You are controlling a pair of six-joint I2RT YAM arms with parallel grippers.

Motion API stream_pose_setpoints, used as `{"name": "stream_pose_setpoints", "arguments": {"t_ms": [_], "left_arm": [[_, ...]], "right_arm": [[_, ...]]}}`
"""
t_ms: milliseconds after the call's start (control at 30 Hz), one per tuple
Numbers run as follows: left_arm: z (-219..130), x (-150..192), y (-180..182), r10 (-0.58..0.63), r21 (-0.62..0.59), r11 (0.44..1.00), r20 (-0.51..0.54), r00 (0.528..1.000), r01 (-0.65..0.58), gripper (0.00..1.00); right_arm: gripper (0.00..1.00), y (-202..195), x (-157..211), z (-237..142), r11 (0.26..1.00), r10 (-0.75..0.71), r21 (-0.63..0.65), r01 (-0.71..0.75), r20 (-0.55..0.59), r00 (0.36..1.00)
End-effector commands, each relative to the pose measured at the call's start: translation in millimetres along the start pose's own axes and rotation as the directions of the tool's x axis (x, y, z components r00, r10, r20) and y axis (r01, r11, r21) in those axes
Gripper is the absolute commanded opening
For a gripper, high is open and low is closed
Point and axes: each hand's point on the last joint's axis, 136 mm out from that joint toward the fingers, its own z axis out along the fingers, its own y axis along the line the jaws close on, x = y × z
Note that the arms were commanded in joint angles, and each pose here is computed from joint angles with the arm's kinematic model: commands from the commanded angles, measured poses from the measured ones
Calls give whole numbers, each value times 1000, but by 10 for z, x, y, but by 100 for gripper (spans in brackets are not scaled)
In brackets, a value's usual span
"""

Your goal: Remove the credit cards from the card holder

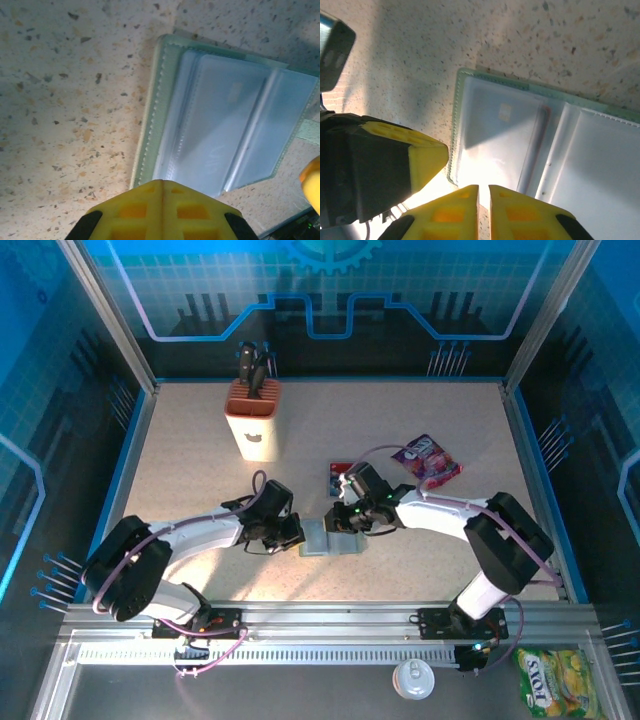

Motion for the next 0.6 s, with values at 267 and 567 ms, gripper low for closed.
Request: {"name": "stream_pose_setpoints", "arguments": {"t_ms": [267, 567], "left_arm": [[95, 21, 153, 11, -55, 998, -2, 1000, -11, 2], [126, 33, 218, 9, -74, 997, -7, 1000, -9, 2]], "right_arm": [[25, 237, -41, 62, 998, -7, -62, 5, -33, 999], [29, 231, 4, 121, 998, 0, -65, -4, -52, 999]]}}
